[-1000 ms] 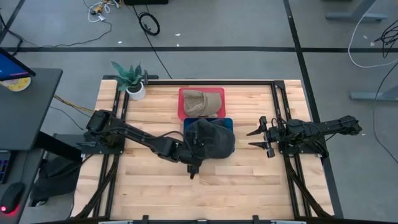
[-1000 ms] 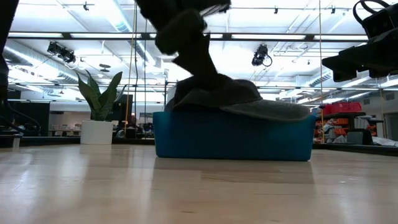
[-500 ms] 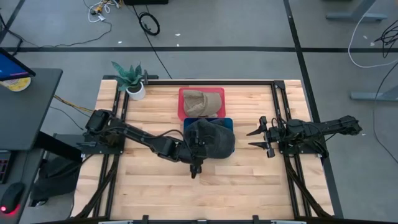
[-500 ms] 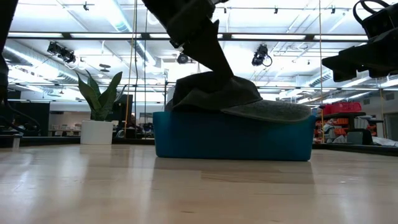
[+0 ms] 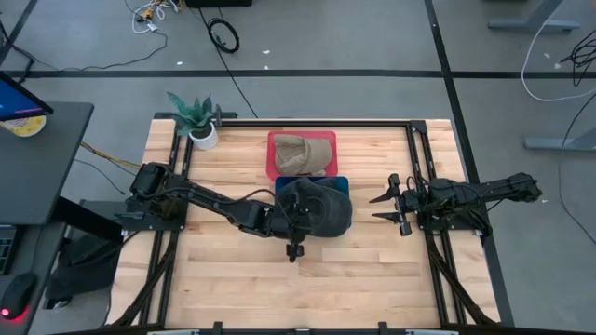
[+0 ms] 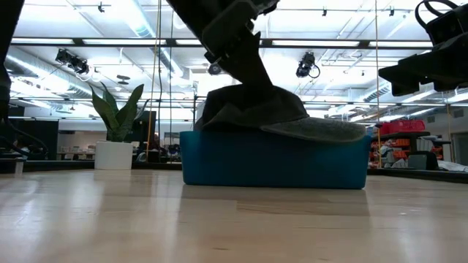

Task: Pick & Place hat
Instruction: Put the black cap into the blue bin, then return to Home Position

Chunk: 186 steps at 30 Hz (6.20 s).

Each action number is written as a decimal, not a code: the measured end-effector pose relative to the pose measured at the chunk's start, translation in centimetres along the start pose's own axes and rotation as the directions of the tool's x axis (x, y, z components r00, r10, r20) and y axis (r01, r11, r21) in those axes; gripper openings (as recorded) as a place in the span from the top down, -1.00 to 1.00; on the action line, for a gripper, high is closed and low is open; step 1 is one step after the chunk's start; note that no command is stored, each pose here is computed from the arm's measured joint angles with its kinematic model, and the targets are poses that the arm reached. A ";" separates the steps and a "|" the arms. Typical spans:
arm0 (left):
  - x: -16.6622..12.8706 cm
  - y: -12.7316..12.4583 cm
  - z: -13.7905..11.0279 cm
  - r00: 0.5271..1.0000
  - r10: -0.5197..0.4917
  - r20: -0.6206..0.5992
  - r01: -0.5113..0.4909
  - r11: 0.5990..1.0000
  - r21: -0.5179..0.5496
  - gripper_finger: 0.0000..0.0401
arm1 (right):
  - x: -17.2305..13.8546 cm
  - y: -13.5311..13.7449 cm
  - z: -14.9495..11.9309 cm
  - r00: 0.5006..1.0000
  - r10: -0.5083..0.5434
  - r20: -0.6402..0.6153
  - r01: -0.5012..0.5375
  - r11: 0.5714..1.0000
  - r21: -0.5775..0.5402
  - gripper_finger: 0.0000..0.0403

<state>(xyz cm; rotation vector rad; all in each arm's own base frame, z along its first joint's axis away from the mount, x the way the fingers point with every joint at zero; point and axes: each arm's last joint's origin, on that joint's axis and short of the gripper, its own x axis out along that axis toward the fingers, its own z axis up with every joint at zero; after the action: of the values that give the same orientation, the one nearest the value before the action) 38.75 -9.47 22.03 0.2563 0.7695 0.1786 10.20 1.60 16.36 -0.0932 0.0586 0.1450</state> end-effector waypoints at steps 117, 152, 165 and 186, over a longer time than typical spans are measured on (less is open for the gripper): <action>-5.6 -1.7 1.0 0.972 -0.230 0.057 0.217 0.960 0.179 0.12 | 0.0 0.0 0.0 1.000 0.000 0.003 0.000 1.000 0.000 0.08; -12.1 10.9 -18.8 0.704 0.086 0.705 0.075 0.978 -0.193 0.12 | 0.0 0.0 0.1 1.000 -0.001 0.006 0.000 1.000 0.000 0.08; -13.8 11.5 -21.8 0.614 0.149 0.776 0.078 0.966 -0.247 0.12 | 0.0 0.0 0.1 1.000 0.000 0.006 0.000 1.000 0.000 0.08; -17.6 11.8 -23.7 0.512 0.171 0.842 0.094 0.963 -0.253 0.12 | 0.0 0.0 0.0 1.000 0.000 0.005 0.000 1.000 0.000 0.08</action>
<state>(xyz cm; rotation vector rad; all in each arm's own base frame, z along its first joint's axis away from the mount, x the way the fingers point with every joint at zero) 8.87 1.20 20.81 0.0703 -0.2916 0.1685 10.21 1.60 16.40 -0.0929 0.0536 0.1452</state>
